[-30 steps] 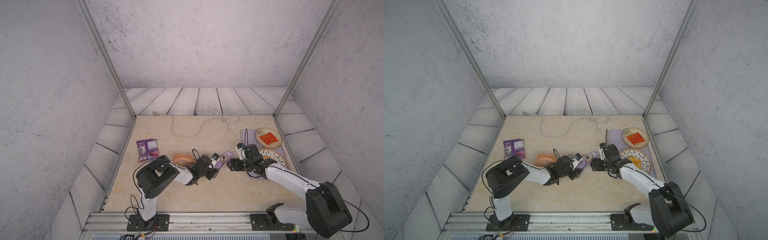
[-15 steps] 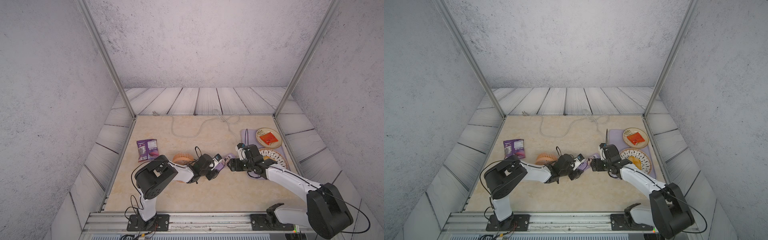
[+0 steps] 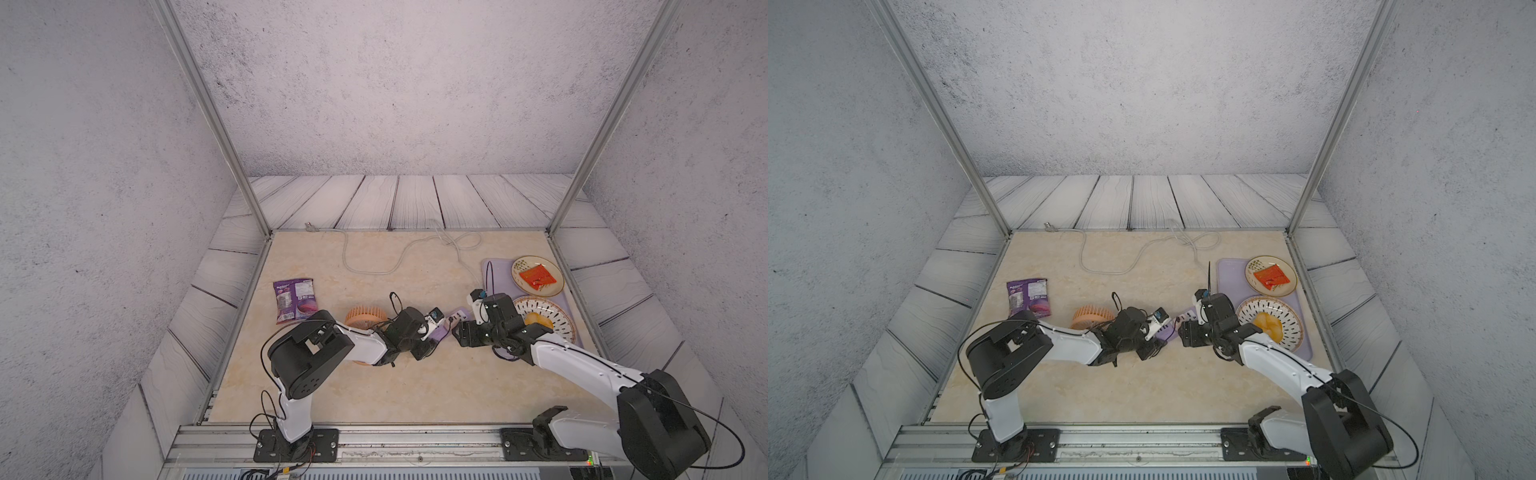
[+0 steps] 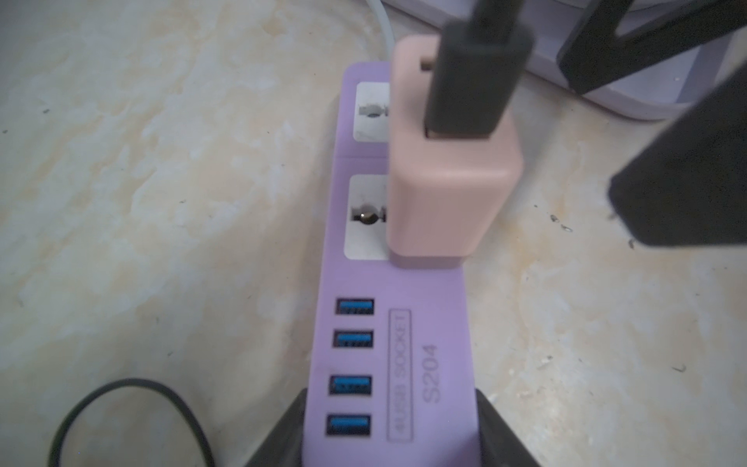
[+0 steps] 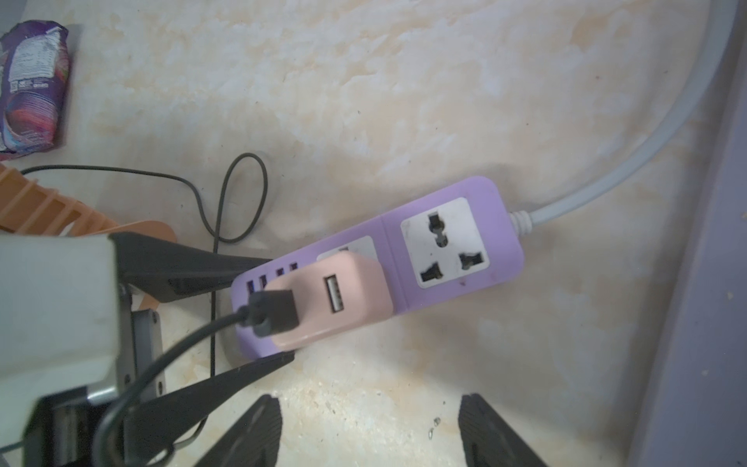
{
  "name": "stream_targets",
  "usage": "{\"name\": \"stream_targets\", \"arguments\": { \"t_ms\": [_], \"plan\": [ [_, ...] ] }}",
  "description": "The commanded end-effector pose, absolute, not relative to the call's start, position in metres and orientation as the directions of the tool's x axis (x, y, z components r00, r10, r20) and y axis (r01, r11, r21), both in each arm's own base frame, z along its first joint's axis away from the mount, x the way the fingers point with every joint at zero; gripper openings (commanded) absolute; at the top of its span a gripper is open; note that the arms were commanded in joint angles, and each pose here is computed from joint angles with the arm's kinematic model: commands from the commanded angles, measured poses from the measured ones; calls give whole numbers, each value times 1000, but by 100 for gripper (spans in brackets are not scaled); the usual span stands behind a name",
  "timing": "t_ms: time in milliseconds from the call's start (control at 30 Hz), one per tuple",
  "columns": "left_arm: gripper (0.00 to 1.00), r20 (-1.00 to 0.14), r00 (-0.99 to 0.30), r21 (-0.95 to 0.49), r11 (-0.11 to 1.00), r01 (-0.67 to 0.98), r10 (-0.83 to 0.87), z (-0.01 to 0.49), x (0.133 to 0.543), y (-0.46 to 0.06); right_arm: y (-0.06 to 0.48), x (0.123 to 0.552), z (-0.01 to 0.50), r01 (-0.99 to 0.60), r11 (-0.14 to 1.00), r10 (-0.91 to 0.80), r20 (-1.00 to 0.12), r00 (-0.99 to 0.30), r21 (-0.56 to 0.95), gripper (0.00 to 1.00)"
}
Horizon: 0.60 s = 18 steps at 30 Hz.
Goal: Unplug the desk fan from the power strip
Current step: Adjust the socket at the center of the board.
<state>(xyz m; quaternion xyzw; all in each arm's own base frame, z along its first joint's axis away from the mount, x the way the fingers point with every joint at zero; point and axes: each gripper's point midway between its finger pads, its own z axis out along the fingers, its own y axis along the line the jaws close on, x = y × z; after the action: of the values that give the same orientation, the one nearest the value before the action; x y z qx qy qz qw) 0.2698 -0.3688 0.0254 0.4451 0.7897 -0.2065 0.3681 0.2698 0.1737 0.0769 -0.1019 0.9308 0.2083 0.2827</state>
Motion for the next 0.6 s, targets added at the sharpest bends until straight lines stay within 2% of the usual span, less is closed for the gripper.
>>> {"name": "stream_targets", "arguments": {
  "t_ms": [0, 333, 567],
  "plan": [
    [11, -777, -325, 4, 521, 853, 539, 35, 270, -367, 174, 276, 84, -351, 883, -57, -671, -739, 312, 76],
    [11, -778, -328, -10, 512, 859, 536, 34, 270, -370, 178, 272, 92, -456, 851, -73, -800, -595, 262, 76],
    [11, -777, -331, -11, 513, 858, 536, 34, 270, -371, 185, 277, 97, -483, 850, -107, -831, -545, 207, 76]
  ]
}}
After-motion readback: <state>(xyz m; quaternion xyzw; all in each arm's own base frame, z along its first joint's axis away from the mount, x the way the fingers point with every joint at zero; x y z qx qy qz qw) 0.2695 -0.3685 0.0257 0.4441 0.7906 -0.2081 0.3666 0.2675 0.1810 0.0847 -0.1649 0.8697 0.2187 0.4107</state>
